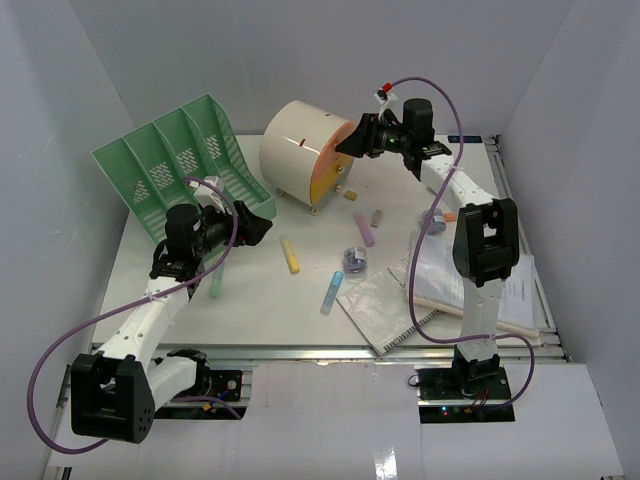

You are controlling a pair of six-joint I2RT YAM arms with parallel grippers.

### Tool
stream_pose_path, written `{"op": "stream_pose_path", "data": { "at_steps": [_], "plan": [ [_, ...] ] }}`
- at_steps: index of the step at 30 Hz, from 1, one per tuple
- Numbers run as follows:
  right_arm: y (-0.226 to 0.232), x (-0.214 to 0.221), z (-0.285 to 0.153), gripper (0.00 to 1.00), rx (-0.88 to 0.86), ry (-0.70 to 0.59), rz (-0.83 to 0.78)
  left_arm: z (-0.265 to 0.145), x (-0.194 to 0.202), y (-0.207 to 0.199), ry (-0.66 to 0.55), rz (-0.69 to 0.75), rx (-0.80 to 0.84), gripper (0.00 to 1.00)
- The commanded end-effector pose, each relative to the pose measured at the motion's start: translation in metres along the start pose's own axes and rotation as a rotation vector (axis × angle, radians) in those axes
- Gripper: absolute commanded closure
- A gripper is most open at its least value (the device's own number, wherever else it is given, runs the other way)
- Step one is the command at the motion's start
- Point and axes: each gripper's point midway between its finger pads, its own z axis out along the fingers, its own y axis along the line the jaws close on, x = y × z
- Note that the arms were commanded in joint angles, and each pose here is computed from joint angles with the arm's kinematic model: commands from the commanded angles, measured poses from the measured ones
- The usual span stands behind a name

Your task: Organize the desk

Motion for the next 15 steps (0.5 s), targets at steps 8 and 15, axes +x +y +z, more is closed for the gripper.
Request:
{"op": "stream_pose_path", "data": {
  "at_steps": [8, 15],
  "plan": [
    [0.0082, -0.0174, 0.0114, 0.51, -0.039, -0.045, -0.028, -0.0001, -0.0160, -0.0092, -0.026, 0.029, 0.032, 0.02],
    [0.0076, -0.0160, 0.0118, 0.62, -0.039, -0.043, -0.022, 0.0001, -0.0158, -0.0098, -0.024, 0.028, 0.035, 0.02]
  ]
}}
